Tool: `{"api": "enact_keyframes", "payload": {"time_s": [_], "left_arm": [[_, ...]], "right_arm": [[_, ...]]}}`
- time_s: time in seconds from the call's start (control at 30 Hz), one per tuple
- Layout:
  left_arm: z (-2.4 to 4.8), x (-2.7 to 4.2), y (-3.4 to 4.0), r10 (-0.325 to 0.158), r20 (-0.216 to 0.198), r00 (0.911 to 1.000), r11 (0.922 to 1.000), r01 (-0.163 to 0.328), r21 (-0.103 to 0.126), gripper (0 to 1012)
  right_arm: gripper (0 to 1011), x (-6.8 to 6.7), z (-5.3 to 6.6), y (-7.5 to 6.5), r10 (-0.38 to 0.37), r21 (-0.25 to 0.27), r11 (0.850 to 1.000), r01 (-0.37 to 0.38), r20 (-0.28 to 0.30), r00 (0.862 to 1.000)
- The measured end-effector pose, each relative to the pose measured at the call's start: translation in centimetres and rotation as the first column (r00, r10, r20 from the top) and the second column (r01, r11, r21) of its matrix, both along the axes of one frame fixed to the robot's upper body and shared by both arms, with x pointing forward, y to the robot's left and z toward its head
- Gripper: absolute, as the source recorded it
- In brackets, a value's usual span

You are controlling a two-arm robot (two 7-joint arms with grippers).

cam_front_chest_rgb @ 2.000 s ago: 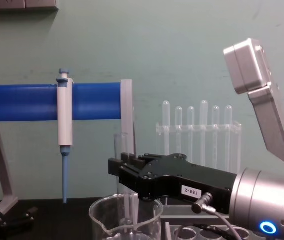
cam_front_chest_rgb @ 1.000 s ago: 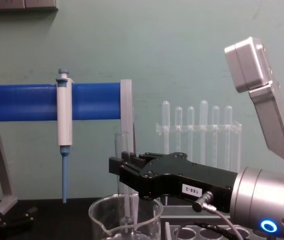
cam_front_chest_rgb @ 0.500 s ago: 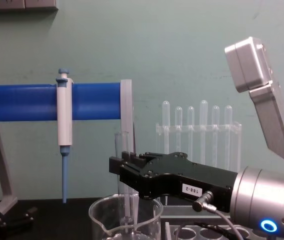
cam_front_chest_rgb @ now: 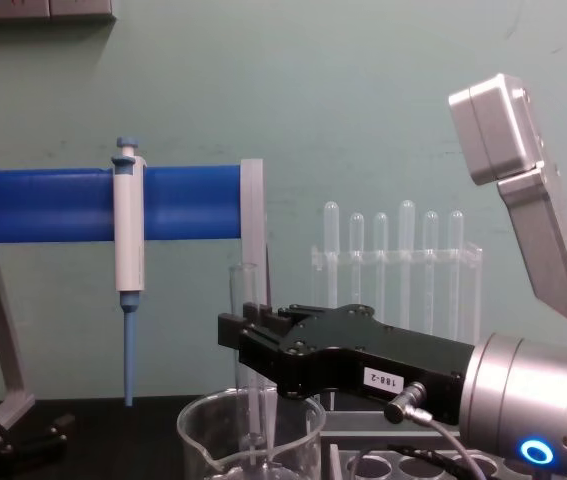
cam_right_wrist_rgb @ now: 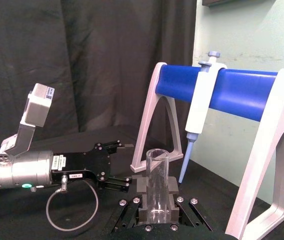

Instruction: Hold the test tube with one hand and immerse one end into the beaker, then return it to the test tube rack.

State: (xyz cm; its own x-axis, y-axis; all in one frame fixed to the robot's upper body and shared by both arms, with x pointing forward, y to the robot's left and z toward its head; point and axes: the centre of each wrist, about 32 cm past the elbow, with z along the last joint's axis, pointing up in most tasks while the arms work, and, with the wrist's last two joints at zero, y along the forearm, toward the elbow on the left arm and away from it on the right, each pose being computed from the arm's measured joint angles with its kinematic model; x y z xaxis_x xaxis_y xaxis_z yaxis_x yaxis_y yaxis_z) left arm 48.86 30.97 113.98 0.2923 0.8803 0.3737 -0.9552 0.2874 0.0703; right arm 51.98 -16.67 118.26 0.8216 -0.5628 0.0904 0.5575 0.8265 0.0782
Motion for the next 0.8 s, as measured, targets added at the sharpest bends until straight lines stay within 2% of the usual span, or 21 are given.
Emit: {"api": "enact_keyframes", "payload": {"time_s": [0.8], "left_arm": [[0.0,0.0,0.0,0.0,0.0,1.0,1.0,0.0,0.0,1000]], "right_arm": [[228,0.0,0.0,0.0,0.0,0.0,1.0,0.0,0.0,1.0]]}}
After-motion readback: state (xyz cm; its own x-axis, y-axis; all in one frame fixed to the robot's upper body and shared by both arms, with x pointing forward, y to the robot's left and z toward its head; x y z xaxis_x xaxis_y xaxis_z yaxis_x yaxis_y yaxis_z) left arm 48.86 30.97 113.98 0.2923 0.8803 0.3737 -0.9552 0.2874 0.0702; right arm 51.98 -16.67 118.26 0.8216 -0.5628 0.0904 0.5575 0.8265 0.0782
